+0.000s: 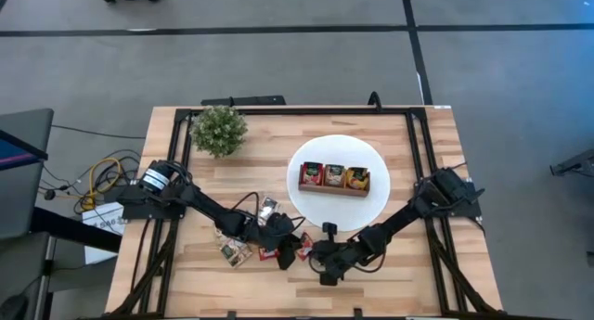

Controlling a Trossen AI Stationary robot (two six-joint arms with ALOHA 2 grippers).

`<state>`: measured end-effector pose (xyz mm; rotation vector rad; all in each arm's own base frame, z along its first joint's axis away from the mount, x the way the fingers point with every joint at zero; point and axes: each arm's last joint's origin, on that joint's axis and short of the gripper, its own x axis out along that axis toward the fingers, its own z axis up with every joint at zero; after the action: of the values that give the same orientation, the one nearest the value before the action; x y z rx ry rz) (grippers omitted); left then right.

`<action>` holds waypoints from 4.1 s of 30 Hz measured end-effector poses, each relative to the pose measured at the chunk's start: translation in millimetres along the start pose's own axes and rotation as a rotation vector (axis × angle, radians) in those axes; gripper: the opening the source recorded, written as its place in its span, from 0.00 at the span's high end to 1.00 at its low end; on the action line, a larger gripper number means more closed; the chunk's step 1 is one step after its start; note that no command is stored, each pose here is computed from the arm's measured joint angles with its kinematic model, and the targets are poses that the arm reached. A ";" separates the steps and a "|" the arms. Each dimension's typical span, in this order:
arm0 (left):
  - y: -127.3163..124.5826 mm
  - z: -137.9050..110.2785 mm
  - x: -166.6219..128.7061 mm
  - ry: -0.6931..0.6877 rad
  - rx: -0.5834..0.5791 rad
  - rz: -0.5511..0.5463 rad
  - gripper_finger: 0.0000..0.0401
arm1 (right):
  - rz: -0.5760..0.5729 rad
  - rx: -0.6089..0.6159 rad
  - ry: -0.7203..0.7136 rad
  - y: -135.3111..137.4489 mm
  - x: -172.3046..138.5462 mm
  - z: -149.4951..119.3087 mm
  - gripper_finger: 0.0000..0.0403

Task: Pick & Place Tea
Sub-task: Put the red tea bag into the left section of the wooden organizer

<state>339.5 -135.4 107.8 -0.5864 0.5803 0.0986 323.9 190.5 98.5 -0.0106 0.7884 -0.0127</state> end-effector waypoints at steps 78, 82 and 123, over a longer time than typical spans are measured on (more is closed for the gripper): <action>-51.2 -5.0 -32.3 -0.207 0.337 0.407 0.76 | -0.318 -0.062 -0.186 4.7 -61.7 14.3 0.99; -55.2 -0.4 -32.0 -0.301 0.359 0.397 0.60 | -0.350 -0.101 -0.224 8.7 -64.2 15.5 1.00; -66.4 -12.5 -20.5 -0.244 0.629 0.253 1.00 | -0.131 -0.067 -0.104 -3.2 -67.6 29.3 0.41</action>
<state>332.7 -196.1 143.3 0.1119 0.4134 0.2129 297.0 188.4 167.1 -0.1250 0.6828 -0.1092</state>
